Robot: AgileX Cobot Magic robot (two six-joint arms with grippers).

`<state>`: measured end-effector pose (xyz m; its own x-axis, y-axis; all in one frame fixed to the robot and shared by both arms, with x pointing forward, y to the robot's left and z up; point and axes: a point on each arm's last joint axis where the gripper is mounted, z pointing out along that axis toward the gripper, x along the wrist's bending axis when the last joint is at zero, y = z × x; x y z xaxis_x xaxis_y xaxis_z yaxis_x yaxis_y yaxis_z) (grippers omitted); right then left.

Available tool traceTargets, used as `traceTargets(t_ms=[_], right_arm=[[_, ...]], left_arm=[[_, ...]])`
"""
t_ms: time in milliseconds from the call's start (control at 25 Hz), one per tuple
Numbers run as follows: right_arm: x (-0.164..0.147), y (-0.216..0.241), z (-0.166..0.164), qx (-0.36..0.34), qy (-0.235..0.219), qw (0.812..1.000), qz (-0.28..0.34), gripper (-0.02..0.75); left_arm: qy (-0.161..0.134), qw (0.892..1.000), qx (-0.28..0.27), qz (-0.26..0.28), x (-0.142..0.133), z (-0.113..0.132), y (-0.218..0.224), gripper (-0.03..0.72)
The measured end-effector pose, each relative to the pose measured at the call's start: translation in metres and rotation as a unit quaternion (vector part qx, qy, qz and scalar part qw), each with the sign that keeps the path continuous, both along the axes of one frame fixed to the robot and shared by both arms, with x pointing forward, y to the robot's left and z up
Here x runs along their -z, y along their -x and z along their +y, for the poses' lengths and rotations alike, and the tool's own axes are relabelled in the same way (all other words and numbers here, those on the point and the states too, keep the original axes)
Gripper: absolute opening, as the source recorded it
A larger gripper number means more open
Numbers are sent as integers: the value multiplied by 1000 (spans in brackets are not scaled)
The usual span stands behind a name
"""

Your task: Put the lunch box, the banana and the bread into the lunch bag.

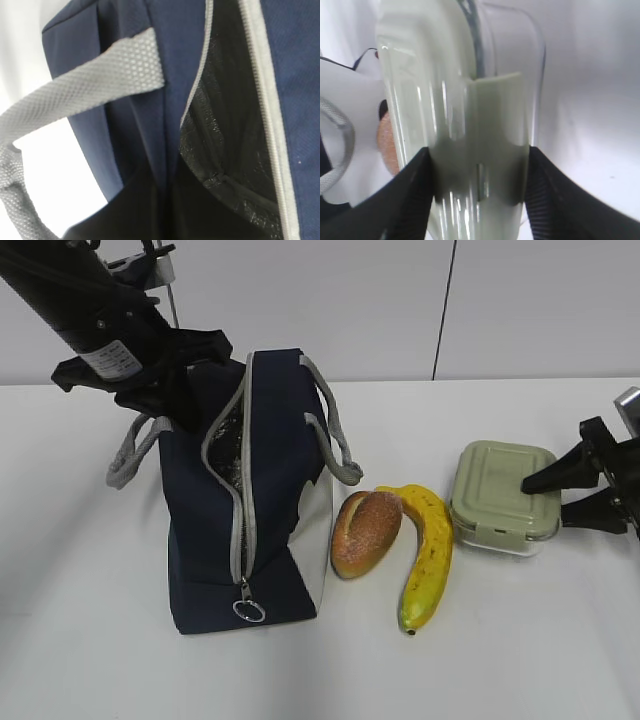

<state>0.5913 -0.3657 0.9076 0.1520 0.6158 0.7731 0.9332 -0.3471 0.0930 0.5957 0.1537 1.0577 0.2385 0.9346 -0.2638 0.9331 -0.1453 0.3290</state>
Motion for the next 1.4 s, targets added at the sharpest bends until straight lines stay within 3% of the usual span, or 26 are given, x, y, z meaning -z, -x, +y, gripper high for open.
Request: traceTargets(t_ms=[240,440,640,1000,1200,1400], right_arm=[[-24,-18,-2,-2,-29,999,-45,379],[-64,-26,5,16,-38,994,-105,379],[-109,-24,53,-21,-64,985,-159,378],[-152,-29,145,-125,-106,970,-178,378],[-162,-28,172,-160,-104,966,-176,378],[-149,-34,185,-166,-91,970,-153,378]], left_arm=[[16,1000,-3,6,-1,-3,1,-3],[33,999,0,10,-2,-5,2,-3],[39,999,-2,10,-2,-5,1,-3],[43,999,-15,9,-2,3,-3,-3],[46,999,-16,9,-2,3,-3,-3],[52,998,-17,10,-3,2,-3,-3]])
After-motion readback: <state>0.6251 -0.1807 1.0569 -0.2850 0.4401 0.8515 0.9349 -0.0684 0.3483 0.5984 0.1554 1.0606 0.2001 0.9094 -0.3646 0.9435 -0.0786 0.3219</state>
